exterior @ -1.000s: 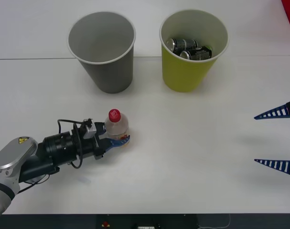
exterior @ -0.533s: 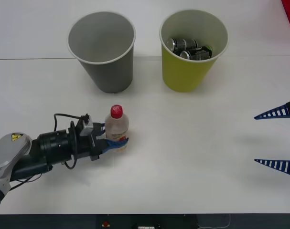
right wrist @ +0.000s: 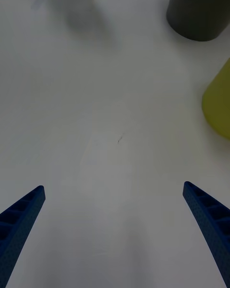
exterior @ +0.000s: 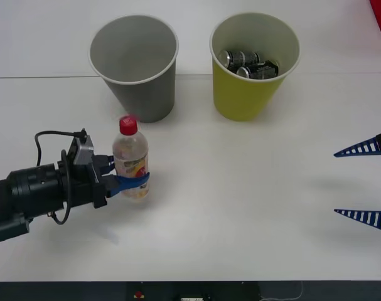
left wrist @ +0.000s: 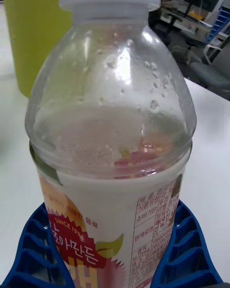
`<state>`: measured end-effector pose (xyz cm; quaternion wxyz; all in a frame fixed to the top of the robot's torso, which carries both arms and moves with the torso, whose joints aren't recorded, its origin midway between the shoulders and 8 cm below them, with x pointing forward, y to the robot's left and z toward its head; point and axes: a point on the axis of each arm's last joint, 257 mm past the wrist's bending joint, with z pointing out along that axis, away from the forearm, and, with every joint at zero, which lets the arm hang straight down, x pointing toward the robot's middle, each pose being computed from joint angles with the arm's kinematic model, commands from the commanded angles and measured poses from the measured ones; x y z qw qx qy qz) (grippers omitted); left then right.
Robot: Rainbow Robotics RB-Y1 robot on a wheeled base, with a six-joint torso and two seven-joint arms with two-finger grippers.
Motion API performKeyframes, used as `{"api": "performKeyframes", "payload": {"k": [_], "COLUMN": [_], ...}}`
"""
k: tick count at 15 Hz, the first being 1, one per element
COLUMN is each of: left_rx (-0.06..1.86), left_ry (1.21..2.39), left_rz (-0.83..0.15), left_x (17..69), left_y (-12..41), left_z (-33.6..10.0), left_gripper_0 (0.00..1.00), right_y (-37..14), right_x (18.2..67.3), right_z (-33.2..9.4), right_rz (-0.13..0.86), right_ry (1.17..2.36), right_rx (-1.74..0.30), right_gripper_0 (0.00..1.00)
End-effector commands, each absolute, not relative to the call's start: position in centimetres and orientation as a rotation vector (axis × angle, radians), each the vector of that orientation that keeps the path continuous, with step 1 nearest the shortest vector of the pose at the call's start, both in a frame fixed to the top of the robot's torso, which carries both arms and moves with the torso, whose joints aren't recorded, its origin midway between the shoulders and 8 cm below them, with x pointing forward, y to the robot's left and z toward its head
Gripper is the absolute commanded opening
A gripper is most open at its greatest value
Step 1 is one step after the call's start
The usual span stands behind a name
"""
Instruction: Put the can into the green bin and the plastic bottle into the gray bin
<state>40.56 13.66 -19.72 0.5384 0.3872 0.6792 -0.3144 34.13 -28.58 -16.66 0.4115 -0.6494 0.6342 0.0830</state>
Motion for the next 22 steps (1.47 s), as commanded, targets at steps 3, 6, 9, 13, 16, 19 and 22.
{"api": "performKeyframes", "payload": {"k": [3, 6, 9, 13, 16, 19, 22], "left_rx": [0.743, 0.671, 0.602, 0.537, 0.580, 0.612, 0.663], "left_ry": [1.710, 1.751, 1.784, 1.786, 1.770, 1.783, 1.814], "left_rz": [-0.757, -0.771, -0.774, -0.722, -0.653, -0.618, -0.569], "left_x": [40.1, 39.6, 39.7, 39.9, 41.2, 42.8, 44.8], "left_y": [15.1, 16.1, 16.9, 17.1, 17.6, 18.9, 20.0], "left_z": [-15.8, -13.5, -10.8, -6.0, -3.6, -1.6, 0.7], "left_gripper_0": [0.00, 0.00, 0.00, 0.00, 0.00, 0.00, 0.00], "right_y": [-28.6, -28.6, -28.6, -28.6, -28.6, -28.6, -28.6], "right_x": [34.1, 34.1, 34.1, 34.1, 34.1, 34.1, 34.1], "right_z": [-16.7, -16.7, -16.7, -16.7, -16.7, -16.7, -16.7], "right_rz": [0.209, 0.209, 0.209, 0.209, 0.209, 0.209, 0.209], "right_ry": [1.596, 1.596, 1.596, 1.596, 1.596, 1.596, 1.596], "right_rx": [-1.634, -1.634, -1.634, -1.634, -1.634, -1.634, -1.634], "right_gripper_0": [1.00, 1.00, 1.00, 1.00, 1.00, 1.00, 1.00]}}
